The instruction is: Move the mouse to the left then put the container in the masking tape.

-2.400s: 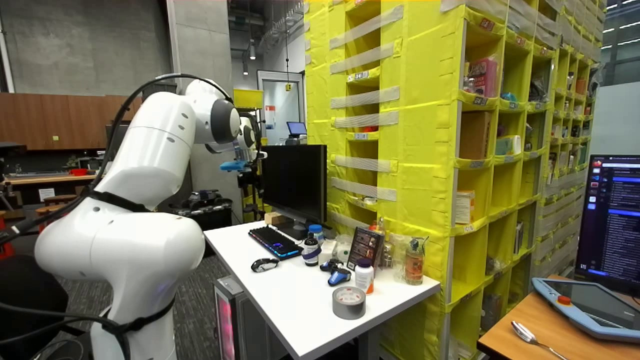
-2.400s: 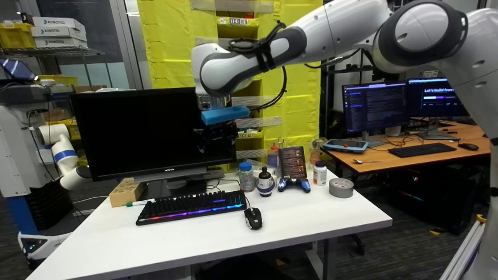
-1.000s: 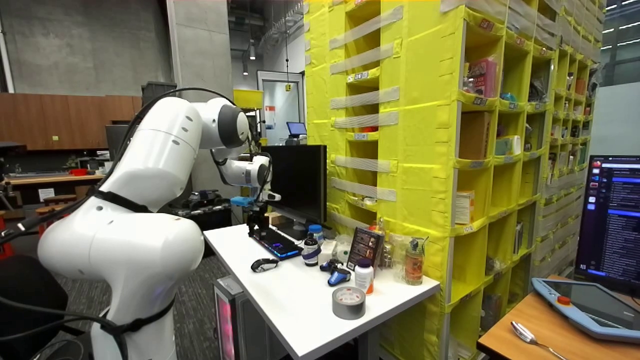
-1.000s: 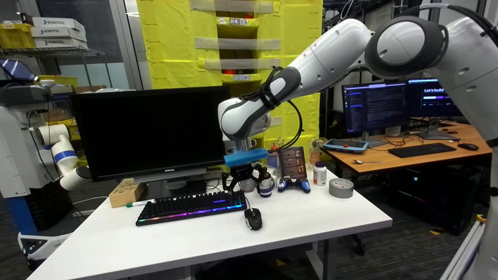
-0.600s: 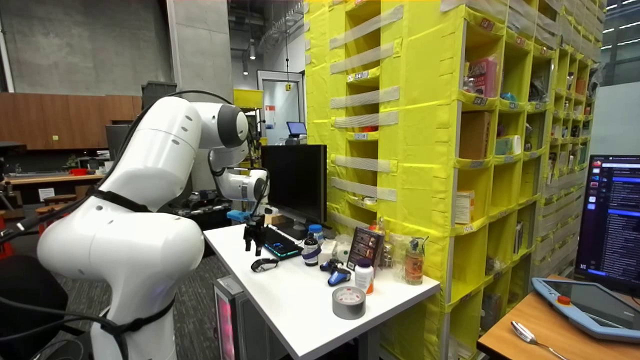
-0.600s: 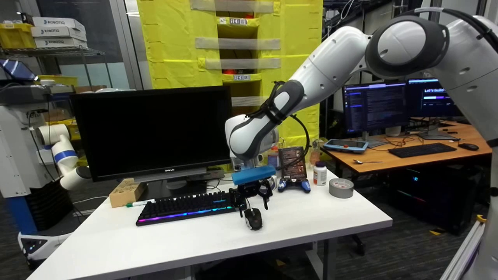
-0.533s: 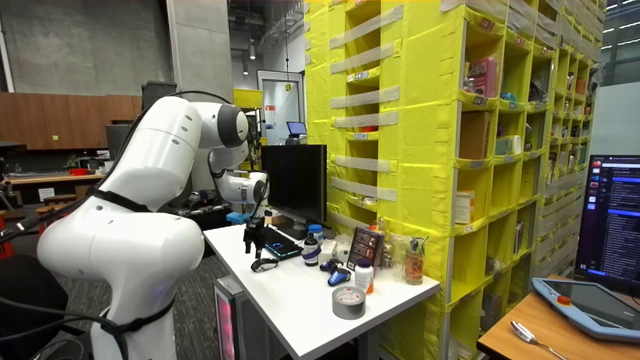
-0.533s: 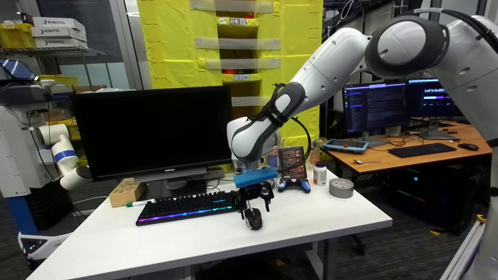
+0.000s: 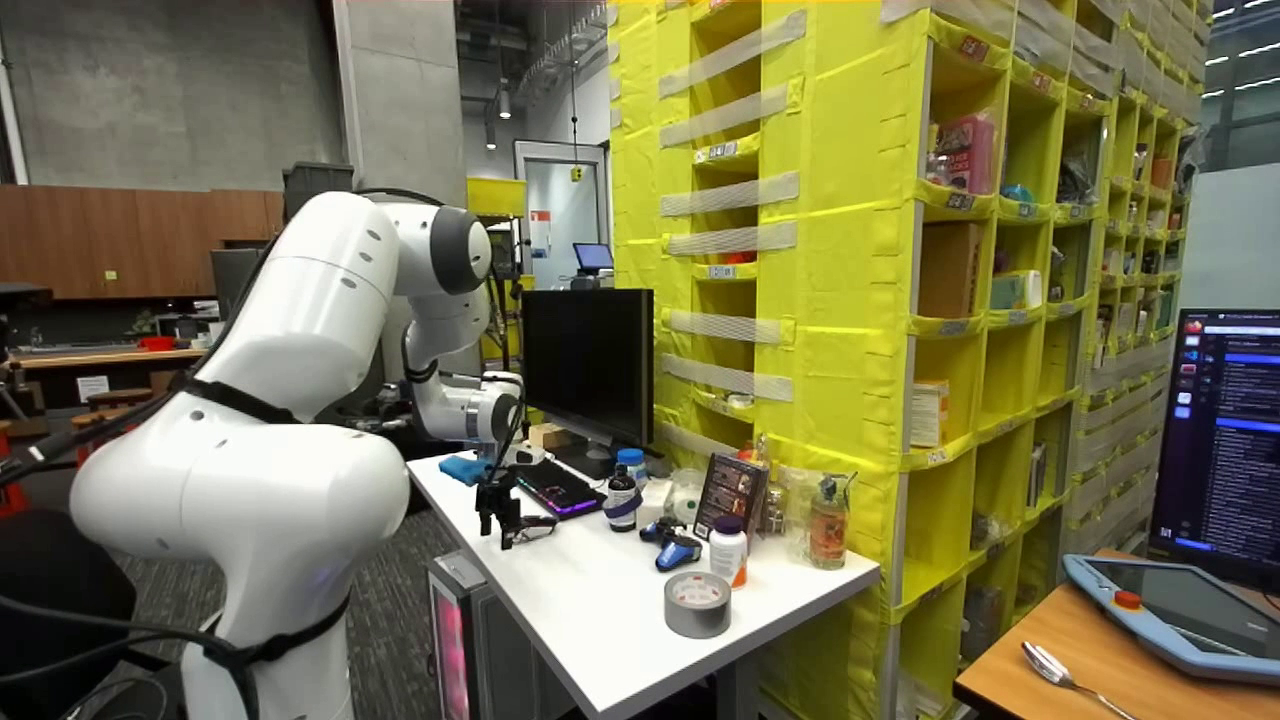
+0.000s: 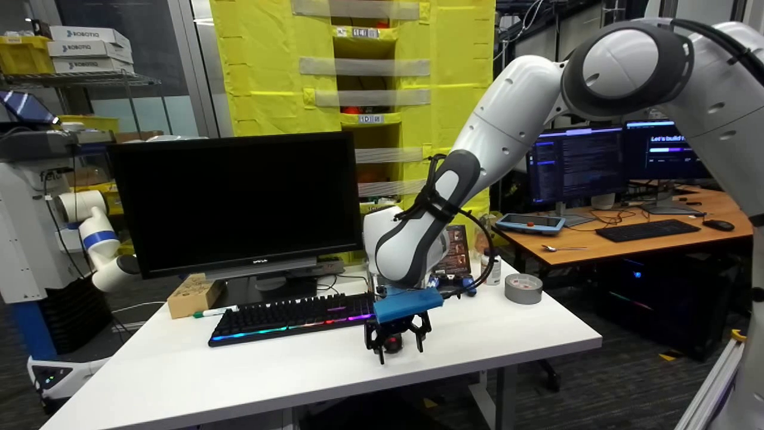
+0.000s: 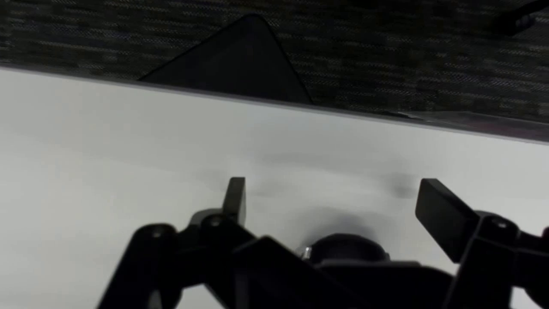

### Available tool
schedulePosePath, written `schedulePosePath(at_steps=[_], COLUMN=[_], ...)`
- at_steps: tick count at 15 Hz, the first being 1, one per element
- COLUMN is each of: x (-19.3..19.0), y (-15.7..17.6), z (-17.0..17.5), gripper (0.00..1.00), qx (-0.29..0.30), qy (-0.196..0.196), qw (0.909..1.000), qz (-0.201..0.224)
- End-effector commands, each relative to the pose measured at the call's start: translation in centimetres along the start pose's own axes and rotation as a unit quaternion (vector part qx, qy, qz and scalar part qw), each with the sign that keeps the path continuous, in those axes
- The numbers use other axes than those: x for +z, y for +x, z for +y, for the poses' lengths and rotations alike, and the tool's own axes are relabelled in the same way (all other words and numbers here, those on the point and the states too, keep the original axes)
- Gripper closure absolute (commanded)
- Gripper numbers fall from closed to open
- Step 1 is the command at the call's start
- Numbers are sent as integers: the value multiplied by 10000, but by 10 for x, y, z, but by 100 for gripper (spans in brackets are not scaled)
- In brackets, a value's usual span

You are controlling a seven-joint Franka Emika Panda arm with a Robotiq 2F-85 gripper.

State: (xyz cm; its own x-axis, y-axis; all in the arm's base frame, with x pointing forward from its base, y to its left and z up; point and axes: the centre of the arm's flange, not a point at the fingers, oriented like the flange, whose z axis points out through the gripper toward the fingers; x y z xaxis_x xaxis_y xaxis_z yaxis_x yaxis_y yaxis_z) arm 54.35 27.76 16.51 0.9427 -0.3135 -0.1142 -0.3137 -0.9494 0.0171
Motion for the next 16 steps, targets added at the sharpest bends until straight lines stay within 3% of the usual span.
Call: schedulePosePath(at_steps=[1, 7, 16], x=[-15, -57, -53], y=[-18, -29, -24], z=[-15, -62, -63], gripper=[0, 0, 0], qx=[-155, -570, -506], qy=[41, -10, 31], qw=[9988, 9911, 9919], qz=[463, 1202, 1162])
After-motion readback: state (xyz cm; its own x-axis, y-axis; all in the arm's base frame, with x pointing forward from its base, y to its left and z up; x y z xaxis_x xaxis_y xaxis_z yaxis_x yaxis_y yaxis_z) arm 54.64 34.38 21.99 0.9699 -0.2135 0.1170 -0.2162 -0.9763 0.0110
